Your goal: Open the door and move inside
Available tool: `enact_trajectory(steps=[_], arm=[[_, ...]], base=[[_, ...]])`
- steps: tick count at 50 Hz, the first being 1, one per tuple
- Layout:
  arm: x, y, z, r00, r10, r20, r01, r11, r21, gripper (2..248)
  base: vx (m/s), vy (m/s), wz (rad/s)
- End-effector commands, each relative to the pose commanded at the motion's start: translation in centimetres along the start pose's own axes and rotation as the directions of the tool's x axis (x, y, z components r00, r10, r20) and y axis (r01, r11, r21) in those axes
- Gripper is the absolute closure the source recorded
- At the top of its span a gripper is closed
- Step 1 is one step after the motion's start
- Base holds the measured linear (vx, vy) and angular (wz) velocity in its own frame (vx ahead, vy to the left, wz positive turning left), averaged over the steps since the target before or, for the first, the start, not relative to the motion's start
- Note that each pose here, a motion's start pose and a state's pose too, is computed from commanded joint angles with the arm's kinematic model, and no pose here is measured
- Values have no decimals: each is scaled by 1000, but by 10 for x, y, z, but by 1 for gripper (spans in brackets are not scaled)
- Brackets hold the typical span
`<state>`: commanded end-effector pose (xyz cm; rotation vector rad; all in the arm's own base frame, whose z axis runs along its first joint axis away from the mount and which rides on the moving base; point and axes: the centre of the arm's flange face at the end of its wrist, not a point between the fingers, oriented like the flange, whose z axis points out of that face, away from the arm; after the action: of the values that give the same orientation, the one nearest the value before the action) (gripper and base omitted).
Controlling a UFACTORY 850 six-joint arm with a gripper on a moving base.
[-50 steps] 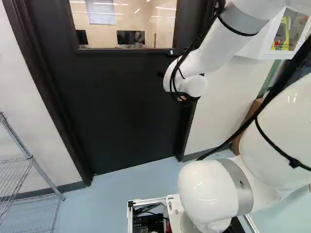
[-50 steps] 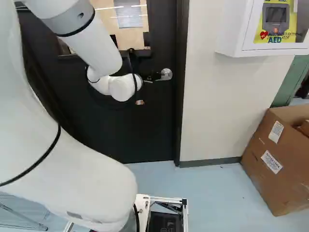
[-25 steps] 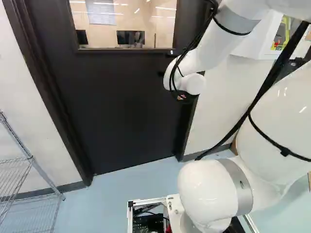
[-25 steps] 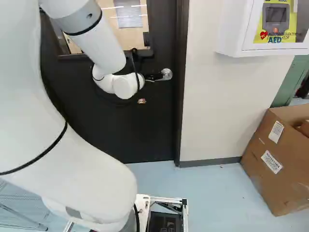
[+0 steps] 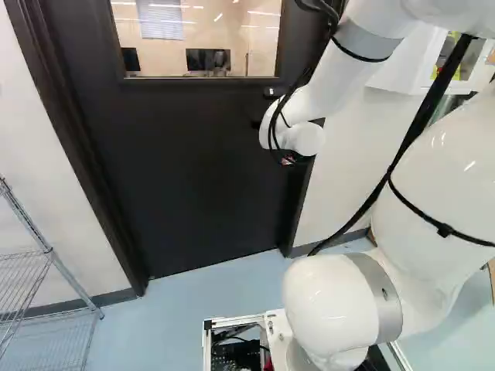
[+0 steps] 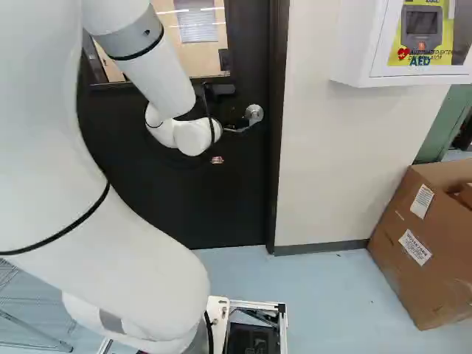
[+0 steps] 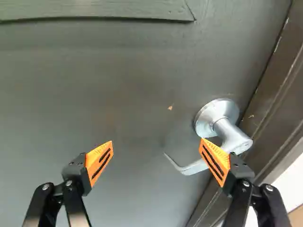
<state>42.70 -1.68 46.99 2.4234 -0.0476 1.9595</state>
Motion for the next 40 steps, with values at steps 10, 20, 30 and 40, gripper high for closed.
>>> enact_trajectory(steps=[10,20,30,40], arm=[[-10,0,3,1000,0,24,0,1000,0,3],[-20,0,6,999,0,48,0,1000,0,3],[-29,0,10,997,0,72,0,1000,0,3],[-39,0,13,995,0,96,0,1000,0,3]], base=[[0,0,0],[0,0,0],[0,0,0],[0,0,0]])
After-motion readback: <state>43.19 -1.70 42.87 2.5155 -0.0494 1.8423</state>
